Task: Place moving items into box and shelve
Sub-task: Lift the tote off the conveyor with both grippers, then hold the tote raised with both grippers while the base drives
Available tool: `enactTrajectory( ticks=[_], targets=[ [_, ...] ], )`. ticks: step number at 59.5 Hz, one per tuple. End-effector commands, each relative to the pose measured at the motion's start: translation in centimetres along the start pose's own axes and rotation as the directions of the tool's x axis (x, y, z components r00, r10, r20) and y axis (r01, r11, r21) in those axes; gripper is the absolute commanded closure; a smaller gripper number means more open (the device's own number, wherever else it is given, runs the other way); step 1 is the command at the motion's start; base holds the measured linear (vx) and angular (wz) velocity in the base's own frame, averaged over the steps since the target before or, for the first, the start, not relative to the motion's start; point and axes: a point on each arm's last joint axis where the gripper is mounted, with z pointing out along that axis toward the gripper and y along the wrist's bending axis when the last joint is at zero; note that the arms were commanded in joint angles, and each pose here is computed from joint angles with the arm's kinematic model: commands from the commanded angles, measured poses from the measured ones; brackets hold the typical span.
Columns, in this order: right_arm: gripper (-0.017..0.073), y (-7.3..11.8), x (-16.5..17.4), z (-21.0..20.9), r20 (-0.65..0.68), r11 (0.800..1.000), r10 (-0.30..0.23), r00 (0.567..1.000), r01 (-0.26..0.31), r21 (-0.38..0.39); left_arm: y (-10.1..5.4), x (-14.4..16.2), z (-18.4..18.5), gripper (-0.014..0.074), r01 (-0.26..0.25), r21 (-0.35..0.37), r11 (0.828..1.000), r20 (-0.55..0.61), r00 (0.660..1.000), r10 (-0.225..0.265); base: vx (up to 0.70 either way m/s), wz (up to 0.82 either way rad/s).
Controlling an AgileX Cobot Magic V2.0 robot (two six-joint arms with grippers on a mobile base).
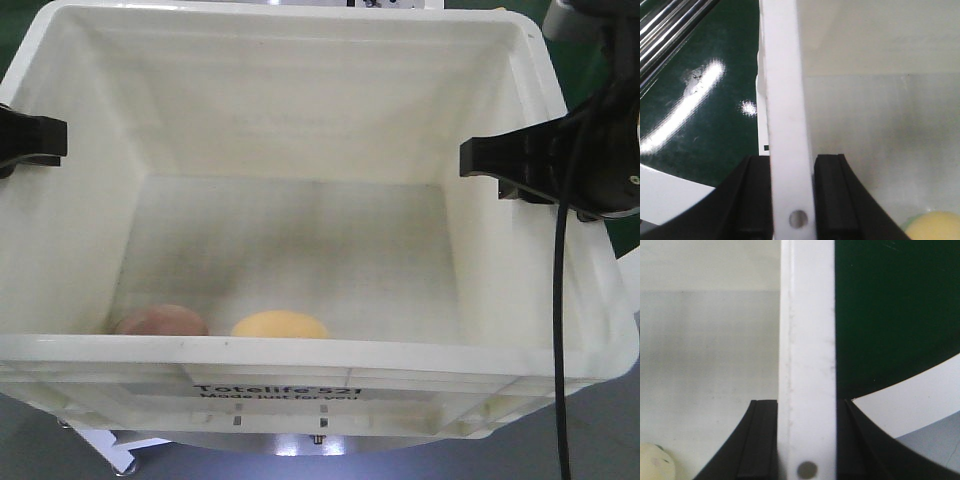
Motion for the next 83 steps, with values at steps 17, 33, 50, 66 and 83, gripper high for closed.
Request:
enactTrajectory(
  ticks=[17, 33, 50, 66, 83],
  targets=[
    [0.0432, -1.48, -1.76, -2.27, 0.198, 0.999, 0.006, 0.98, -0.015, 0.042, 0.61, -1.66, -1.68, 0.053, -0.031, -0.047, 0.998, 0.168, 0.985, 0.039, 0.0, 0.0],
    [0.0432, -1.5, -1.71, -2.26, 0.192, 0.999, 0.007, 0.981, -0.016, 0.045, 0.61, -1.61, -1.67, 0.053, -0.029, -0.045, 0.999, 0.163, 0.986, 0.036, 0.0, 0.0],
    [0.0432, -1.51, -1.7, -2.26, 0.191, 0.999, 0.007, 0.981, -0.016, 0.046, 0.64, -1.52, -1.65, 0.053, -0.029, -0.049, 0.998, 0.153, 0.988, 0.036, 0.0, 0.0],
    [0.0432, -1.51, -1.7, -2.26, 0.191, 0.999, 0.007, 0.981, -0.016, 0.046, 0.64, -1.52, -1.65, 0.053, -0.029, -0.049, 0.998, 0.153, 0.988, 0.036, 0.0, 0.0],
    [0.0432, -1.52, -1.68, -2.25, 0.19, 0.999, 0.007, 0.982, -0.017, 0.047, 0.64, -1.52, -1.65, 0.053, -0.029, -0.049, 0.998, 0.153, 0.988, 0.036, 0.0, 0.0]
  ],
)
